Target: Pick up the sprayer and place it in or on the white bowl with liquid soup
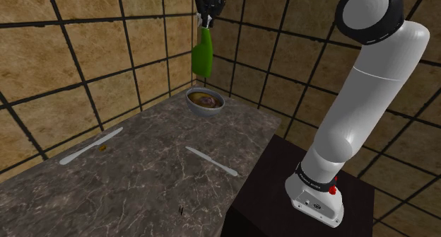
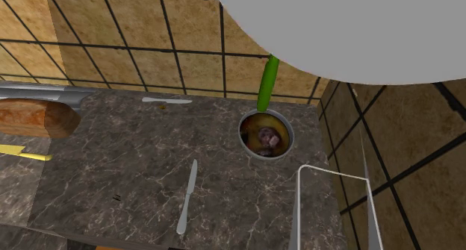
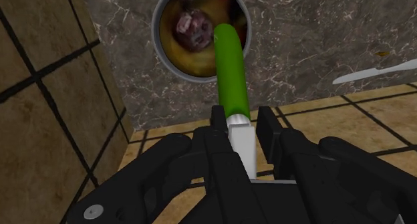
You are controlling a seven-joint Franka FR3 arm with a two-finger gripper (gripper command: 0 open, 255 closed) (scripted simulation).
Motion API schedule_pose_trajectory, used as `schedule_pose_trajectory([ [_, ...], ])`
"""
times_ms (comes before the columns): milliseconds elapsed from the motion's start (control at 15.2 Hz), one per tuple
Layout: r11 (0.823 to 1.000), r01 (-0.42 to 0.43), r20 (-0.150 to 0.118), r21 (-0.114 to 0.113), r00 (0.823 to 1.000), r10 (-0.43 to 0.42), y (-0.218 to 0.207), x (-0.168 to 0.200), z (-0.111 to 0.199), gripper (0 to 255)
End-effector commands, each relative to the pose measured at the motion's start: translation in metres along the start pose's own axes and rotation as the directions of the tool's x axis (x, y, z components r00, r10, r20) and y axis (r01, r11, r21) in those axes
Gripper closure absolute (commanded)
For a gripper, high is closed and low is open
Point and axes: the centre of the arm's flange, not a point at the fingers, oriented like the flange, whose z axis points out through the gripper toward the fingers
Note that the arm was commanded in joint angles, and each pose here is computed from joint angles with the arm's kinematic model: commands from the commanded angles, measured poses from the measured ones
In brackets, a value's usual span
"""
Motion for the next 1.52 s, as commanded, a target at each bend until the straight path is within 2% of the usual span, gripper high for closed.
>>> schedule_pose_trajectory([
  [0, 1.0, 0.0, -0.001, 0.0, 1.0, 0.0, 0.002, -0.001, 0.012, 255],
  [1320, 1.0, 0.0, -0.001, 0.0, 1.0, 0.0, 0.007, -0.008, 0.117, 255],
  [1452, 1.0, 0.0, -0.001, 0.0, 1.0, 0.0, 0.008, -0.008, 0.119, 255],
])
